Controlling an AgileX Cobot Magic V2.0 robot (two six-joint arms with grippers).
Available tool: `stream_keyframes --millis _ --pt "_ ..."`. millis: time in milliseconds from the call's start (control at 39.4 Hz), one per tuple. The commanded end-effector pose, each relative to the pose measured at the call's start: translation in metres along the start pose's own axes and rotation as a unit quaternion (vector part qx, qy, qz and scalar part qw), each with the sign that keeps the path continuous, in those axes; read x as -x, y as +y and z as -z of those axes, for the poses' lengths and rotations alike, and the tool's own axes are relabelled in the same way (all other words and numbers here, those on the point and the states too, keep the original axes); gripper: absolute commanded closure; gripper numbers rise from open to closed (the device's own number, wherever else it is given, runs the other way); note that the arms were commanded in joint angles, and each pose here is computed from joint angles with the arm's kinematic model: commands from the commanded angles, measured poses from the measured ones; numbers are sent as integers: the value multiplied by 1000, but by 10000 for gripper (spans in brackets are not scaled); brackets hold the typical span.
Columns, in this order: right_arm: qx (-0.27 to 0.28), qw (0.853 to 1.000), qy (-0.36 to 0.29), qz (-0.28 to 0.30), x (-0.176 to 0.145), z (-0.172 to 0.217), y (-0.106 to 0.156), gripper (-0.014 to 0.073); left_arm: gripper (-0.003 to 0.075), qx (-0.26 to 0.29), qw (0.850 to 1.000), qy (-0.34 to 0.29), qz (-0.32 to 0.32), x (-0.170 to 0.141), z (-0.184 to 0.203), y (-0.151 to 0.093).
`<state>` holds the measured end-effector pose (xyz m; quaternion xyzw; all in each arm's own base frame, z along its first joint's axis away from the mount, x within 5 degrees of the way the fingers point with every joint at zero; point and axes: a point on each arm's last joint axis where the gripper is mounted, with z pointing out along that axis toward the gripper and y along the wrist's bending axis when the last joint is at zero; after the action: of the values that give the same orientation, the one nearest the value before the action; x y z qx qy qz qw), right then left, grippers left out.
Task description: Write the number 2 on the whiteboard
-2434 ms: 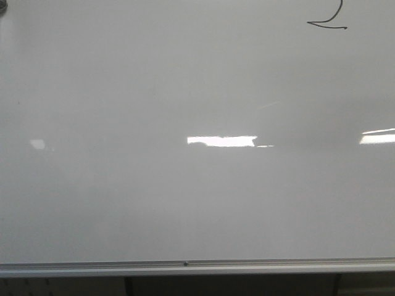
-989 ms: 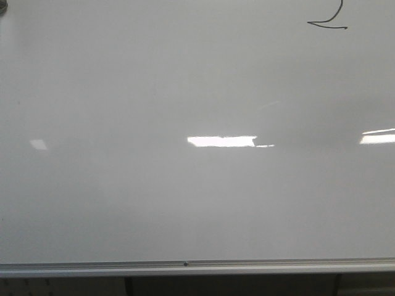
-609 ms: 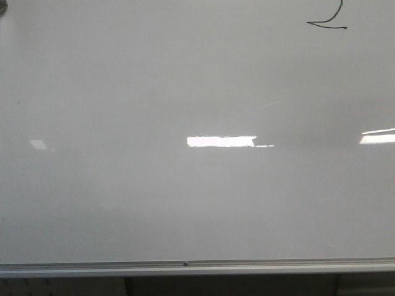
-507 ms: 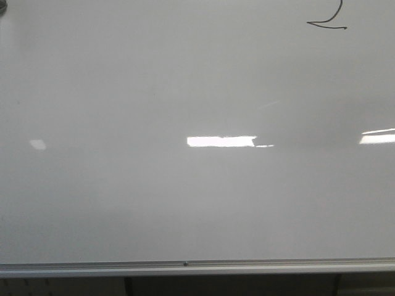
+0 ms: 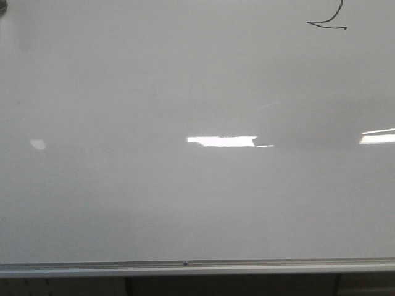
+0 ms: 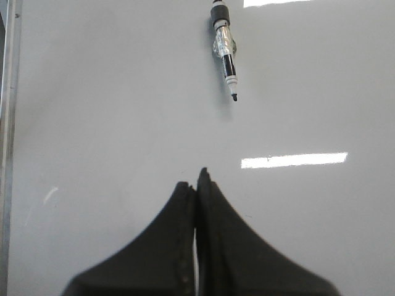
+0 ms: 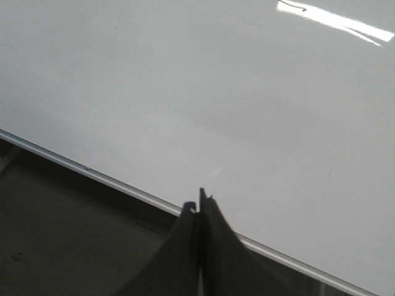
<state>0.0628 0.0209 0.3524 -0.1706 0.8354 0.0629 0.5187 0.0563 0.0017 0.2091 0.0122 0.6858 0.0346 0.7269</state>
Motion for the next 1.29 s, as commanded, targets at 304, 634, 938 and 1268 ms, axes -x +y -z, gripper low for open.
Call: stream_keyframes --millis 304,634,938,1268 --pt "-11 999 -38 3 11 4 -2 664 740 4 999 -46 7 2 1 0" --pt "-54 989 -138 -8 -18 7 -4 664 740 4 999 -46 7 2 1 0" --pt "-133 944 -301 -10 -83 -18 -3 664 740 4 999 -46 7 2 1 0" --pt "-173 928 -328 -10 -122 -43 -5 664 740 4 999 -44 7 2 1 0"
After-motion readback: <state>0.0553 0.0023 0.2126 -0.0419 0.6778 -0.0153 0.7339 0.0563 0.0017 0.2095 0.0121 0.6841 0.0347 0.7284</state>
